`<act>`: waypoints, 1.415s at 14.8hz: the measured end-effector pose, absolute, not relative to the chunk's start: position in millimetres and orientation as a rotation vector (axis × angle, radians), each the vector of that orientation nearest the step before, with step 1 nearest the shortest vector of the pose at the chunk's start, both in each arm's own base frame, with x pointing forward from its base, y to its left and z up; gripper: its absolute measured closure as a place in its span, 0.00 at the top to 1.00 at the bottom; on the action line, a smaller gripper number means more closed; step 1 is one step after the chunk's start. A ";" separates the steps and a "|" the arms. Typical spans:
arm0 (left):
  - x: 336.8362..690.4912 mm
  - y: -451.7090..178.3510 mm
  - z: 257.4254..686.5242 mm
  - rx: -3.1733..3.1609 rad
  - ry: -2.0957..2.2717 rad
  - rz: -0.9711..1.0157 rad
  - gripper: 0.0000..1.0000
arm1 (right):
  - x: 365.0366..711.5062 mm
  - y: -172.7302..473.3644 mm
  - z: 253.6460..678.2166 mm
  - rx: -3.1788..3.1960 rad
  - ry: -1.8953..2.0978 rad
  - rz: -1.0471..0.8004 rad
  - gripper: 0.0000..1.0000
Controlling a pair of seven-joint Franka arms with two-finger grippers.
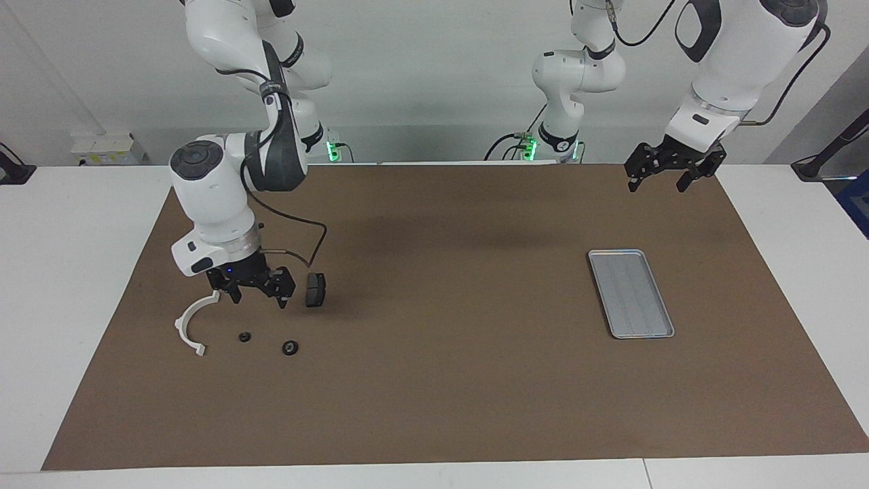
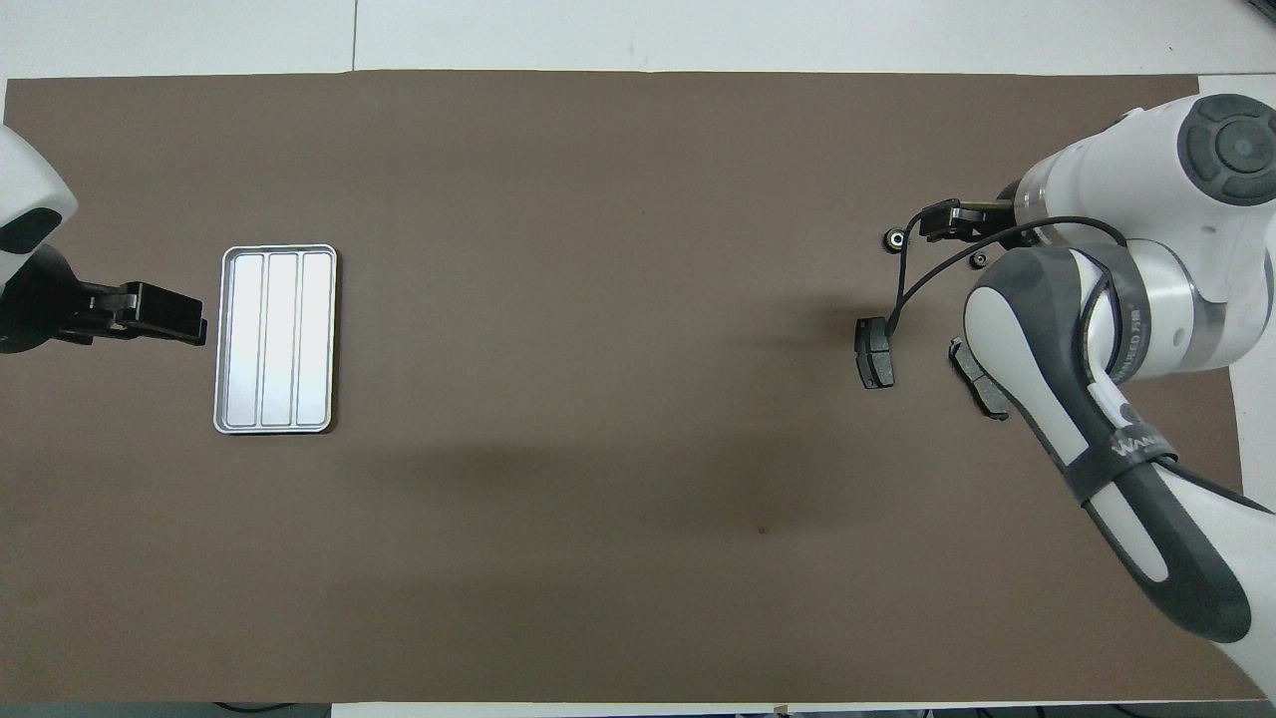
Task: Pick bearing gear from pile to tray
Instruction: 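Reach the right gripper down to the small dark bearing ring, then close the right gripper on the dark bearing ring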
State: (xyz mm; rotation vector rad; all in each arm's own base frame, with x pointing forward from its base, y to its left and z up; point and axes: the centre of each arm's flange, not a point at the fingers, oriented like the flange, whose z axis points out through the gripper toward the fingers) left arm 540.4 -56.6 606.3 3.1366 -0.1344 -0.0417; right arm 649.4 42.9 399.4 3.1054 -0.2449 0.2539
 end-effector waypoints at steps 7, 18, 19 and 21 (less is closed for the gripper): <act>540.4 -56.6 606.3 3.137 -0.134 -0.042 1.00 | 667.7 49.0 348.6 3.087 -0.524 0.244 1.00; 540.4 -56.6 606.3 3.137 -0.134 -0.042 1.00 | 680.0 82.4 291.7 3.089 -0.563 0.219 1.00; 540.4 -56.6 606.3 3.137 -0.134 -0.042 1.00 | 680.0 81.9 291.0 3.088 -0.564 0.218 1.00; 540.4 -56.6 606.3 3.137 -0.134 -0.042 1.00 | 680.1 80.0 287.9 3.085 -0.567 0.211 1.00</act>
